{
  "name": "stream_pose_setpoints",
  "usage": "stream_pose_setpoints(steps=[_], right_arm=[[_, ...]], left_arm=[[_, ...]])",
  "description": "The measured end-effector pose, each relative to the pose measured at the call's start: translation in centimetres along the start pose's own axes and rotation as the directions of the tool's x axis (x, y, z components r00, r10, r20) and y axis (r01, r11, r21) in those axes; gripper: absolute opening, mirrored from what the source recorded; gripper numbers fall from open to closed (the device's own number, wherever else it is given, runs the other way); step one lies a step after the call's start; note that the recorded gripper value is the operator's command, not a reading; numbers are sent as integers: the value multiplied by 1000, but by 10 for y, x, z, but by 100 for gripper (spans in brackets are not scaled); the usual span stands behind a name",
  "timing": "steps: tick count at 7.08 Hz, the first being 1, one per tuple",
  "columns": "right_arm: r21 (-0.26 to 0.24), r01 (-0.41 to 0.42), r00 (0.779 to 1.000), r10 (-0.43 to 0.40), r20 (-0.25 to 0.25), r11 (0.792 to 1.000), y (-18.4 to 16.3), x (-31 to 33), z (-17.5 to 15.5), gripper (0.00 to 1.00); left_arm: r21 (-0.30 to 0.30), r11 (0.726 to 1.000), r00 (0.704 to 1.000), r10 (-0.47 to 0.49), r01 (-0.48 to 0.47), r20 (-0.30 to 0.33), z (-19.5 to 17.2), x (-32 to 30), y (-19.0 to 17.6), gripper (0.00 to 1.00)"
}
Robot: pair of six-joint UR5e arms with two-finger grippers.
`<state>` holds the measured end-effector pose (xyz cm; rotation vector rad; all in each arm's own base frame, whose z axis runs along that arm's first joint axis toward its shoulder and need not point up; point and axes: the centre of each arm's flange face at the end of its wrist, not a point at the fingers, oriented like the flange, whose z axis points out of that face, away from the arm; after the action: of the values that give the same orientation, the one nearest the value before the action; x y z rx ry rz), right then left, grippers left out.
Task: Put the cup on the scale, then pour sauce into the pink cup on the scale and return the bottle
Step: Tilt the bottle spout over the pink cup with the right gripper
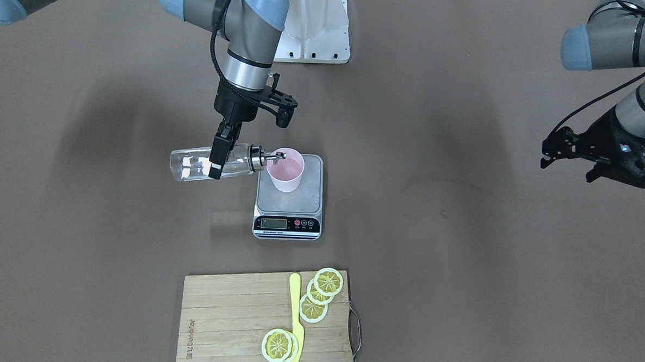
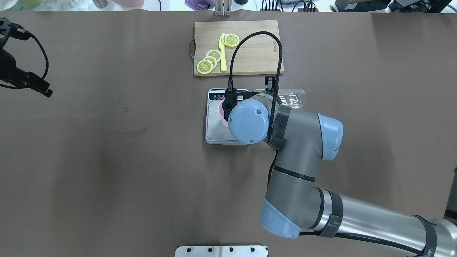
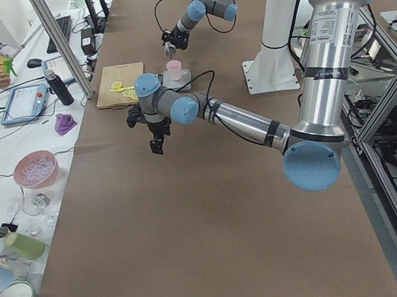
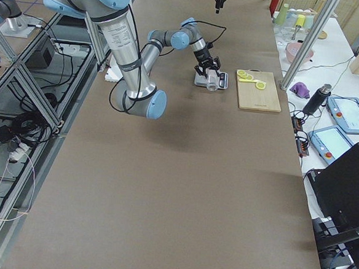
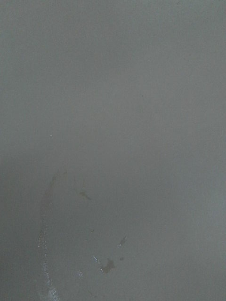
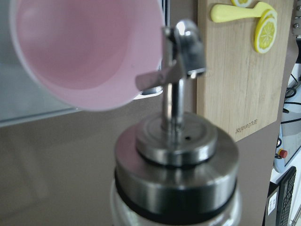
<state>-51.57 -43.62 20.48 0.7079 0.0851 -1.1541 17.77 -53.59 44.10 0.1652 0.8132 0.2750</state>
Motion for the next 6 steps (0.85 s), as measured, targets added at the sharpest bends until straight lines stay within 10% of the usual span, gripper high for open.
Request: stream_pose_setpoints(steps=[6], right_arm=[[-118, 159, 986, -163, -21, 980, -2, 12, -7, 0]], left_arm=[[1, 1000, 1000, 0, 0, 1, -1, 0, 1, 99]])
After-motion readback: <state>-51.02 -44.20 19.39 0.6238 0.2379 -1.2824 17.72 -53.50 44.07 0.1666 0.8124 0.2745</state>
